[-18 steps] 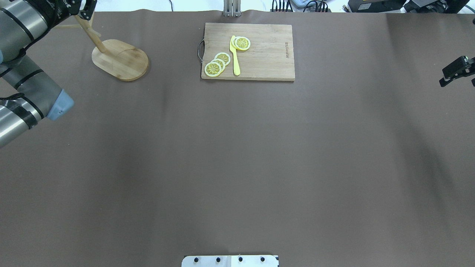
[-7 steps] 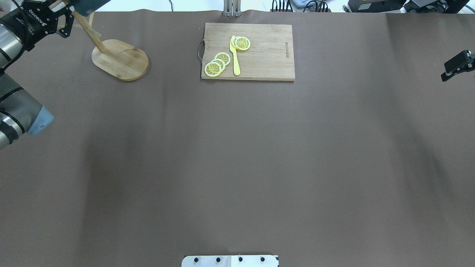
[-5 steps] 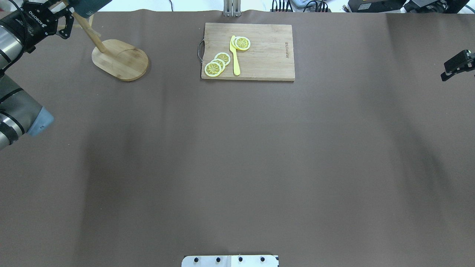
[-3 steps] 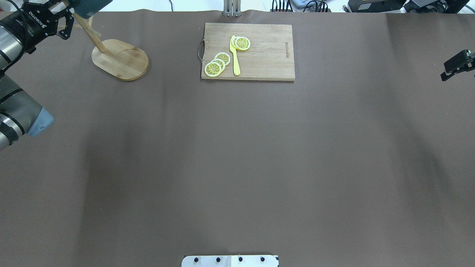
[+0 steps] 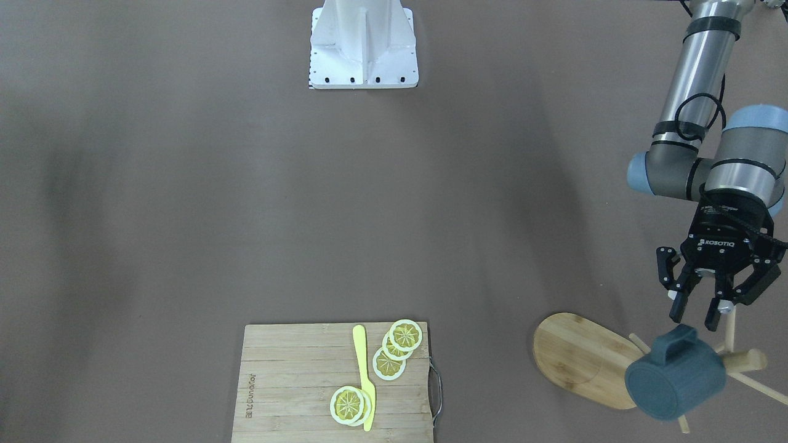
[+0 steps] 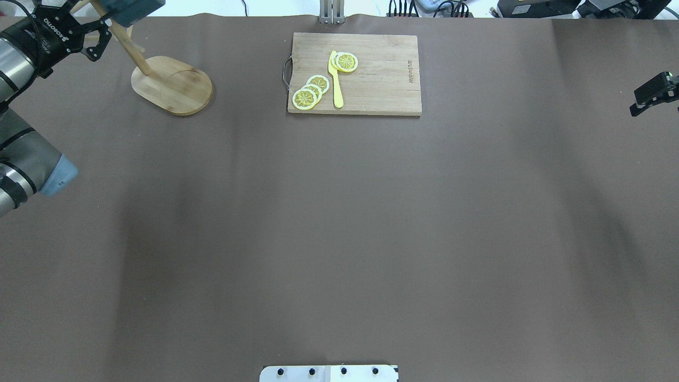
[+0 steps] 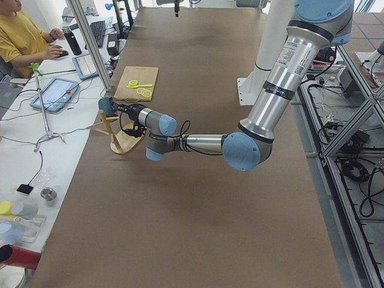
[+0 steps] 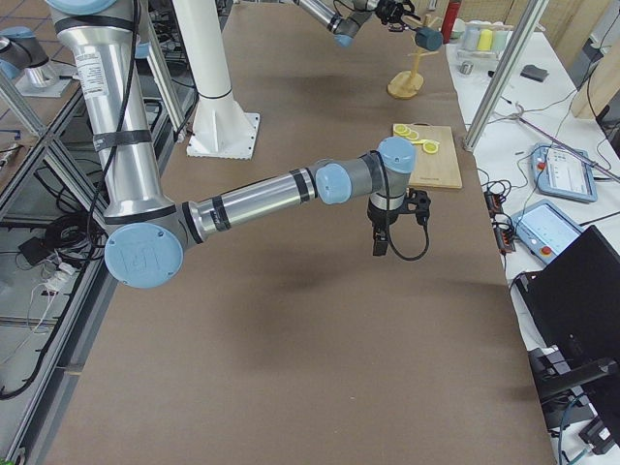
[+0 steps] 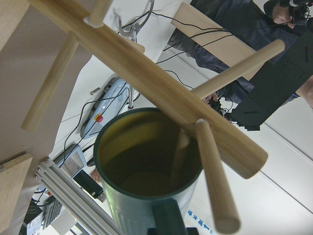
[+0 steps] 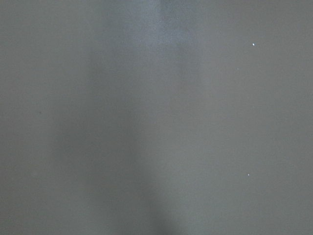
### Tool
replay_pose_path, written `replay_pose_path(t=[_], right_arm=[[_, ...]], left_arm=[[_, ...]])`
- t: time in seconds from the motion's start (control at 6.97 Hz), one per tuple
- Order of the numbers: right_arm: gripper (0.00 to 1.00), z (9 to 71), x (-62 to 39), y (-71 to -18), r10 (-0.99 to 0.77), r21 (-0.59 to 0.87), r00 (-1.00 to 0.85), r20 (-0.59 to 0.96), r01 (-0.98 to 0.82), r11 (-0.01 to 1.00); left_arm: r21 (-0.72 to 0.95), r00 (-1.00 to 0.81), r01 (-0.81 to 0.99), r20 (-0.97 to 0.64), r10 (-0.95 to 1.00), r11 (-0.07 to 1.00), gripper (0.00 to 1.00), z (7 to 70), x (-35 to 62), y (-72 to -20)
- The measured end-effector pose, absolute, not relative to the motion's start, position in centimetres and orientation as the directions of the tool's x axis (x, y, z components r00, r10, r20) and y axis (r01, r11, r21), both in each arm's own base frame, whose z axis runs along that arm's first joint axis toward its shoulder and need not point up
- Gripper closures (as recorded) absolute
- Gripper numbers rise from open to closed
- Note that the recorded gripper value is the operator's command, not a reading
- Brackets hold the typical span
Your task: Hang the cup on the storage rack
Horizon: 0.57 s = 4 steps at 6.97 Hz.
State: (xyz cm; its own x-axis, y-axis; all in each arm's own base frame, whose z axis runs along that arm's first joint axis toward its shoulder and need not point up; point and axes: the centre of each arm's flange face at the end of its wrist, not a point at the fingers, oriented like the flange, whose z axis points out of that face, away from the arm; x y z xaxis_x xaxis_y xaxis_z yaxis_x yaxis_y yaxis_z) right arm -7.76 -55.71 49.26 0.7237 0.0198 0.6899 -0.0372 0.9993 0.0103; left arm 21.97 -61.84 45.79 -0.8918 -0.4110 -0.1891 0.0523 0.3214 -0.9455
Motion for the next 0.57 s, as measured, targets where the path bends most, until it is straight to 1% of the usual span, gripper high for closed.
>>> replay_pose_path(t=[0.57], right_arm=[[0.0,49.37,-7.77,-55.71,0.021,0.008,0.724,0.689,-0.037,0.999]], left_arm=[[-0.936,-0.893,0.035,-0.187,-0.41,0.351,0.03,44.83,21.65,-61.14]])
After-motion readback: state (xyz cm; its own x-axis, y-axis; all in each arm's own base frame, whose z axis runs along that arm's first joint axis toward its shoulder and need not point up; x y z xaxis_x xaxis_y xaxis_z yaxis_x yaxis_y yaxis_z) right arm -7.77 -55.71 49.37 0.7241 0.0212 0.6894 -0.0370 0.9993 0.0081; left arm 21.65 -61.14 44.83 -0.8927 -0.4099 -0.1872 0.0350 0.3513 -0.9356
